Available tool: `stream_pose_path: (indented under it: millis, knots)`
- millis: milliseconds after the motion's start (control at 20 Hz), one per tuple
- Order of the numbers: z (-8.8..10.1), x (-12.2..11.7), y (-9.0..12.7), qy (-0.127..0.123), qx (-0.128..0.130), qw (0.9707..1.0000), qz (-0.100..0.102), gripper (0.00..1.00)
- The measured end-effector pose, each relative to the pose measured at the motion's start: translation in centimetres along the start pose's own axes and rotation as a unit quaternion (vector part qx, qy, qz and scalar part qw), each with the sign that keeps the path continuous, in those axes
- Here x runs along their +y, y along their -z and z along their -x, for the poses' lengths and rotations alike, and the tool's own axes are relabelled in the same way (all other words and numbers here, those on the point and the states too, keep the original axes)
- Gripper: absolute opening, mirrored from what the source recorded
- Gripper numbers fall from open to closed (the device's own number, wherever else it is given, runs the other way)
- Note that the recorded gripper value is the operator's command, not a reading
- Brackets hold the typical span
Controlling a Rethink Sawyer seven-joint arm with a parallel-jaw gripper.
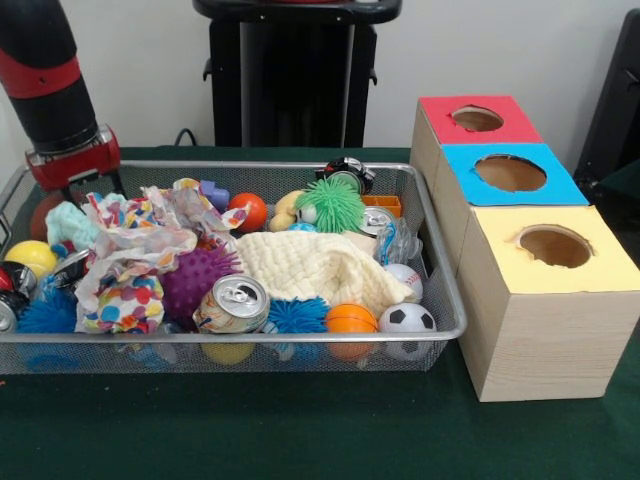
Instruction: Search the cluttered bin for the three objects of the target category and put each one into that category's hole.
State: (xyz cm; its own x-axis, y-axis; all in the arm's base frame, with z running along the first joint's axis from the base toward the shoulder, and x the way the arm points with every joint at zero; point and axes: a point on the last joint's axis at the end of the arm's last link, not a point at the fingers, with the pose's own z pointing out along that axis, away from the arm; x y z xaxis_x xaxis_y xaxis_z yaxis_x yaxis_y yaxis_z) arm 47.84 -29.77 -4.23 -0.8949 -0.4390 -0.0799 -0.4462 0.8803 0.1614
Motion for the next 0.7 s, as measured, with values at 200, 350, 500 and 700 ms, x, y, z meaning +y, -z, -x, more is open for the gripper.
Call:
stream_pose_path:
  millis: [200, 350, 500, 700]
  knots:
    - [0.38, -0.17, 0.09, 0.003, 0.011, 0.9999, 0.005, 1.0]
    - [0.5, -0.24, 0.14, 0.004, 0.011, 0.9999, 0.005, 1.0]
    - [0.55, -0.29, 0.24, 0.005, 0.011, 0.9999, 0.004, 1.0]
    - [0.73, -0.61, 0.95, 0.006, 0.012, 0.9999, -0.001, 1.0]
